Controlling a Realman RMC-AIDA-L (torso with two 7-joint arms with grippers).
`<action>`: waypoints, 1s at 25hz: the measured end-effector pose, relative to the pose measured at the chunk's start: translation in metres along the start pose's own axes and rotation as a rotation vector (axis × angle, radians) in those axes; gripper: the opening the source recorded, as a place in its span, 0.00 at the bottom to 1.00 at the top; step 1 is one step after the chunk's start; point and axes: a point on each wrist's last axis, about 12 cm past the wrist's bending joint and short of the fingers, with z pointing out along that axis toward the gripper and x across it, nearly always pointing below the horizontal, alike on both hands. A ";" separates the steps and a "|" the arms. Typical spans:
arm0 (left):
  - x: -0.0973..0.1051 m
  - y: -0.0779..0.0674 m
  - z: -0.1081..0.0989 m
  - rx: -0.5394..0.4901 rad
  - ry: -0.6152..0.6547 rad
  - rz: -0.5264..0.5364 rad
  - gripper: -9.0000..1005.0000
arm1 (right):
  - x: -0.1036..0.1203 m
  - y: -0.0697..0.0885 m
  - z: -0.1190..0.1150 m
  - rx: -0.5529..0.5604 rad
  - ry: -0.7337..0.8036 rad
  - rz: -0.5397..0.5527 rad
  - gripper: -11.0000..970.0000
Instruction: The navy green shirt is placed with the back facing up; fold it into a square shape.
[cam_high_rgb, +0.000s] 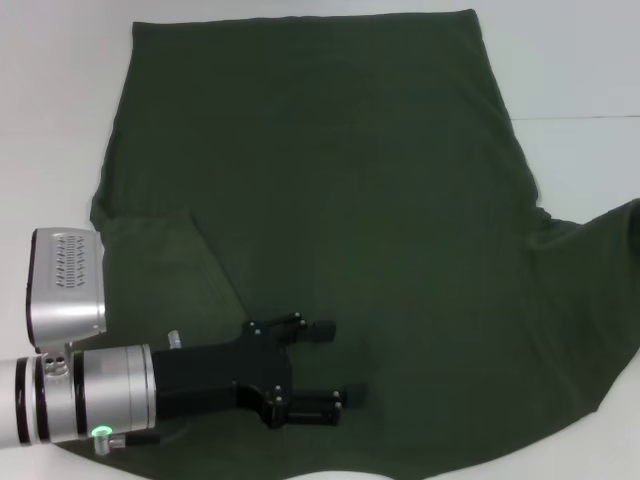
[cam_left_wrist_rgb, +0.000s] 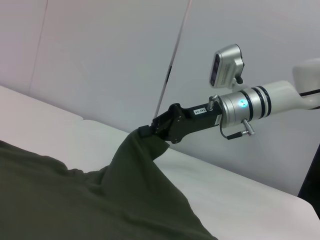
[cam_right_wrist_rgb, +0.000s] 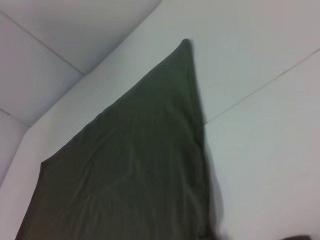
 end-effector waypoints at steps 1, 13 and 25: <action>0.000 0.000 0.000 0.000 0.000 -0.001 0.91 | 0.000 0.001 0.001 -0.003 0.002 -0.003 0.03; 0.002 -0.001 0.000 -0.001 0.000 -0.008 0.91 | 0.009 0.015 0.005 -0.104 0.068 -0.019 0.03; -0.002 0.002 -0.001 -0.008 -0.002 -0.018 0.91 | 0.025 0.070 0.066 -0.199 0.146 -0.069 0.03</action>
